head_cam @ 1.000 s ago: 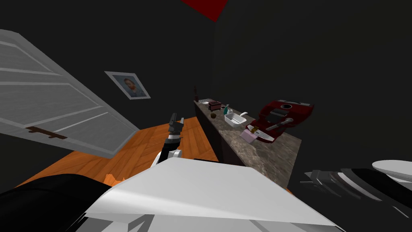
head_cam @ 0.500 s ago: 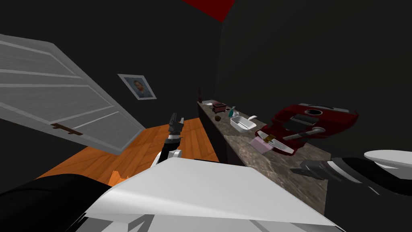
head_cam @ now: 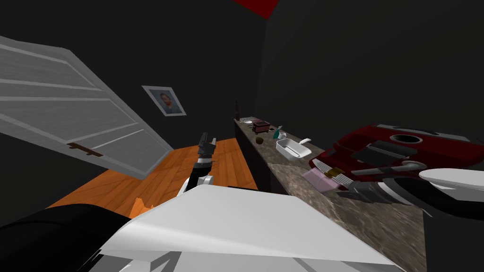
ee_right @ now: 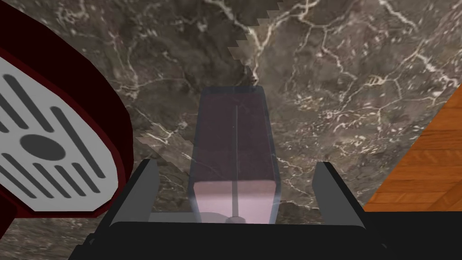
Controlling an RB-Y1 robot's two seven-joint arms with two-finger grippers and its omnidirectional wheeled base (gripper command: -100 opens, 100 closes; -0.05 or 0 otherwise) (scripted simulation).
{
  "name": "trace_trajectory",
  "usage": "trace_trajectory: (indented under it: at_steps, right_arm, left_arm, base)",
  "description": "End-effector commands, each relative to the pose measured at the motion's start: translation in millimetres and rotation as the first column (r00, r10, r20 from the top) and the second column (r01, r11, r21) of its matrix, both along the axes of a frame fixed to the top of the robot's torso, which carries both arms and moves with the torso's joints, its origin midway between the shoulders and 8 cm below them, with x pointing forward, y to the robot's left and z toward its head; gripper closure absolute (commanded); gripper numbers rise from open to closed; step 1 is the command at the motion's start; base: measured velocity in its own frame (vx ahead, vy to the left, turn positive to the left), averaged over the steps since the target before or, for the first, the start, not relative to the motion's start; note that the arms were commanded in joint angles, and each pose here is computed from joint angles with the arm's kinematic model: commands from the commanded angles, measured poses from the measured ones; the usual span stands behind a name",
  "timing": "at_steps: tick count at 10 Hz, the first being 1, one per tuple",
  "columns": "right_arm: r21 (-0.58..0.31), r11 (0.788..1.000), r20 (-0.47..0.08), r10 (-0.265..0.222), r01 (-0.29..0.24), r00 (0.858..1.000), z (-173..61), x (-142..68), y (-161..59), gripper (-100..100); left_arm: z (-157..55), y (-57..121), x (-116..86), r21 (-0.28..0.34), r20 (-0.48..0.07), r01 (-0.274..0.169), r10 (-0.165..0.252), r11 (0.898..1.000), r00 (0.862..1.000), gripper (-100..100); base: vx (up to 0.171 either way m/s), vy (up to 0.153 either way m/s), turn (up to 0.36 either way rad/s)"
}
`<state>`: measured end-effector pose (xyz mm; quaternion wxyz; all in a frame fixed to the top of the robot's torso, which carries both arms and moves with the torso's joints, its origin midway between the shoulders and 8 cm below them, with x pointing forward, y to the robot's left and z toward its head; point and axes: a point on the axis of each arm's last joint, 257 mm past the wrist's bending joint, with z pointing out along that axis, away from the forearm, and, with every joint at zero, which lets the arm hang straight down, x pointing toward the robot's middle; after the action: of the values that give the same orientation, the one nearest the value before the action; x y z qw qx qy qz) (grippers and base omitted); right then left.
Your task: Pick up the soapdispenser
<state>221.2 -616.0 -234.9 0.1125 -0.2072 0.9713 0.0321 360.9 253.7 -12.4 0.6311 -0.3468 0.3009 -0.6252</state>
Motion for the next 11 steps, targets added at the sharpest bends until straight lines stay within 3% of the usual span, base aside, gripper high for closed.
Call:
trace_trajectory:
  at_steps: [1,2,3,6,11]
  right_arm:
    - [0.000,1.000,0.000,0.000,0.000,1.000,0,0,0,-100]
    - [0.000,1.000,0.000,-0.001,0.001,1.000,0,0,0,0]
    - [0.000,0.999,-0.001,-0.032,0.032,0.999,-3,-2,-2,-100]
    - [0.001,0.995,-0.003,-0.096,0.096,0.995,-8,-5,-6,-100]
    - [0.001,0.987,-0.003,-0.159,0.159,0.987,-14,-8,-10,-100]
  left_arm:
    - [0,0.0,0,0.000,0.000,0.000,0.000,1.000,1.000,0]
    - [0,0.0,0,0.000,0.000,0.000,0.000,1.000,1.000,0]
    - [0,0.0,0,0.000,0.000,0.000,0.000,1.000,1.000,0]
    - [0,0.0,0,0.000,0.000,0.000,0.000,1.000,1.000,0]
    - [0,0.0,0,0.000,0.000,0.000,0.000,1.000,1.000,0]
  base:
    - [0.000,0.000,0.000]
    - [0.000,0.000,0.000]
    - [-0.050,-0.029,0.183]
    - [-0.123,-0.046,0.237]
    - [-0.089,-0.026,0.145]
